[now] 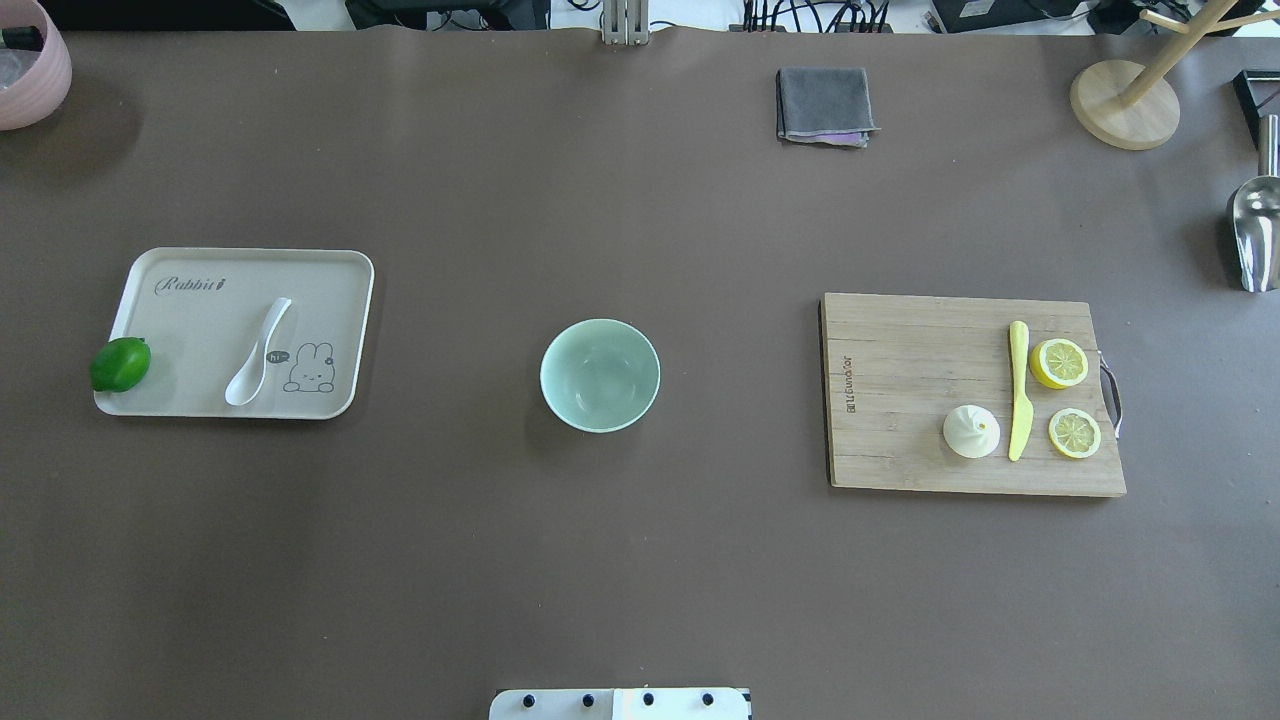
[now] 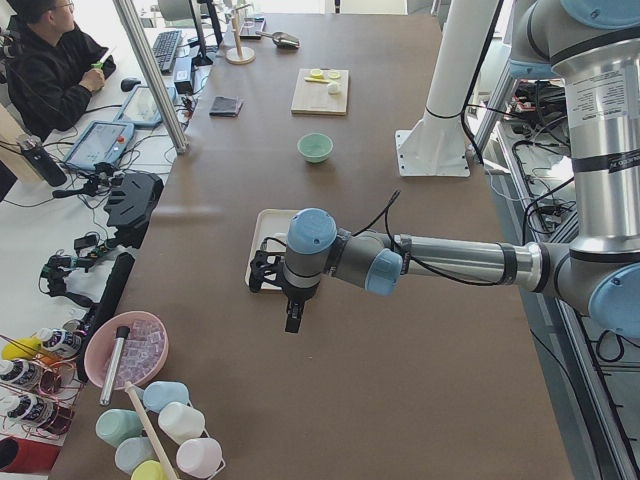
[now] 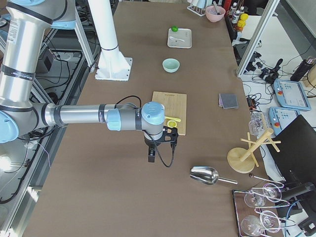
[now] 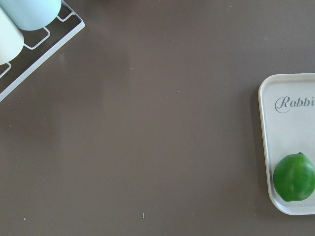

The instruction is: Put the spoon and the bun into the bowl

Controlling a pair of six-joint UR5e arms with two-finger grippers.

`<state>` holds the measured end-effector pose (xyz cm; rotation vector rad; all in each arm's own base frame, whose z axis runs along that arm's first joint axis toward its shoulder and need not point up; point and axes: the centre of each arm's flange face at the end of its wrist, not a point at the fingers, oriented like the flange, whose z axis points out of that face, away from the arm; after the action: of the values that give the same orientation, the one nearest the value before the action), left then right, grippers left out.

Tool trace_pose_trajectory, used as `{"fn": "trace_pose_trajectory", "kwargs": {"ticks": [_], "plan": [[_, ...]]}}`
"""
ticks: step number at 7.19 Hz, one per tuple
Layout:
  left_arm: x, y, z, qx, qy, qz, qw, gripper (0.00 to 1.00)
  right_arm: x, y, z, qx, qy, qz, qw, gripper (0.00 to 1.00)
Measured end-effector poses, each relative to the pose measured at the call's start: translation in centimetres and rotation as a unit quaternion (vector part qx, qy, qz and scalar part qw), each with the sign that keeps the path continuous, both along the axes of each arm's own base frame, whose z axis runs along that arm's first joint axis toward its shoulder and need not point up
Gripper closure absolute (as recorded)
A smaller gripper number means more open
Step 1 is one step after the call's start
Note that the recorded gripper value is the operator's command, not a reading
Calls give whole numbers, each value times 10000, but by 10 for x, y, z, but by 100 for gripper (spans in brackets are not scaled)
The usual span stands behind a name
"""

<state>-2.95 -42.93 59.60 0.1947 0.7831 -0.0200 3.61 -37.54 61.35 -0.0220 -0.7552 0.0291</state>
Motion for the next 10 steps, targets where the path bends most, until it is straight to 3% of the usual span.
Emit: {"fn": "trace_pose_trajectory", "kwargs": {"ticks": [10], "plan": [[0,0,2,-7,-8,6,10000,2,0,2,3,-44,-2,3,10000,0]]}}
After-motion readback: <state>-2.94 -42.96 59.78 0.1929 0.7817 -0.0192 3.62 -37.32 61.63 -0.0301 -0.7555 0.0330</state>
